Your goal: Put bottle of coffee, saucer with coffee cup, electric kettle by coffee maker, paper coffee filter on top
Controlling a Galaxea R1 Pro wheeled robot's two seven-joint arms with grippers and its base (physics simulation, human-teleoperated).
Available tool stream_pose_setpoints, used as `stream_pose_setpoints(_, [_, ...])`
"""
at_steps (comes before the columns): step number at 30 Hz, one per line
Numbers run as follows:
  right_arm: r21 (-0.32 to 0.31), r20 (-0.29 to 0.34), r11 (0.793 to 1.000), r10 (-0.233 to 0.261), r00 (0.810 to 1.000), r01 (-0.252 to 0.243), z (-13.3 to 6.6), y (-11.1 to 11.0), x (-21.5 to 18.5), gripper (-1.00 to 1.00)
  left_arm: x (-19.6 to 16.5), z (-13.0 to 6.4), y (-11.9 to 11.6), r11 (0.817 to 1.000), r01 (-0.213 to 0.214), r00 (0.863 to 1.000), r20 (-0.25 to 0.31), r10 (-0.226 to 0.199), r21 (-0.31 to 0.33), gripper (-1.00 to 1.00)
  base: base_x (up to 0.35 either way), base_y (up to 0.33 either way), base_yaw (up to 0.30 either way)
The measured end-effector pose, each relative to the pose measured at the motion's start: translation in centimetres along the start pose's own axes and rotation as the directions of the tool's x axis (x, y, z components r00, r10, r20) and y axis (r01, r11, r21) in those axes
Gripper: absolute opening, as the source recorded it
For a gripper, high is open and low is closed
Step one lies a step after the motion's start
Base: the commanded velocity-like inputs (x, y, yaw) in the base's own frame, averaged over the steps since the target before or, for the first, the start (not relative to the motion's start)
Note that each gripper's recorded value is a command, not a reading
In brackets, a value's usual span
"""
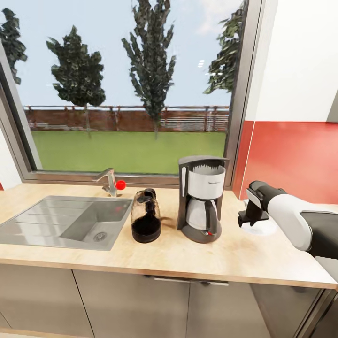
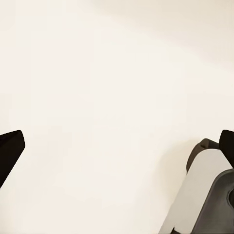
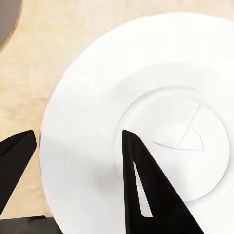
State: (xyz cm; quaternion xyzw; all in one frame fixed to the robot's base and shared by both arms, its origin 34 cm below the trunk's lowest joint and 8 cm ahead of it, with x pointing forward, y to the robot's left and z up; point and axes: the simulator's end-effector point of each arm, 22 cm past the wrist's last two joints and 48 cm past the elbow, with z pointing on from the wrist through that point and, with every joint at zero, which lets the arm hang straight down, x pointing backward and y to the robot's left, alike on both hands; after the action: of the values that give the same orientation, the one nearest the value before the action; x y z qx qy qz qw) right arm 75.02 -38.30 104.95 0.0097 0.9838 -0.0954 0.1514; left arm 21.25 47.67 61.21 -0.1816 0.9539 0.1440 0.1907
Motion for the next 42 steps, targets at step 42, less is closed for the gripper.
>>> stream_pose_setpoints(42, [-0.027,0.003,1.000,-0.015,1.000,0.015,4.9,2.7,0.6,-1.00,1.5,4.8,-1.6,1.000,0.001,1.000,0.001,-0.001,0.003,1.00,0.000,0.000,0.000])
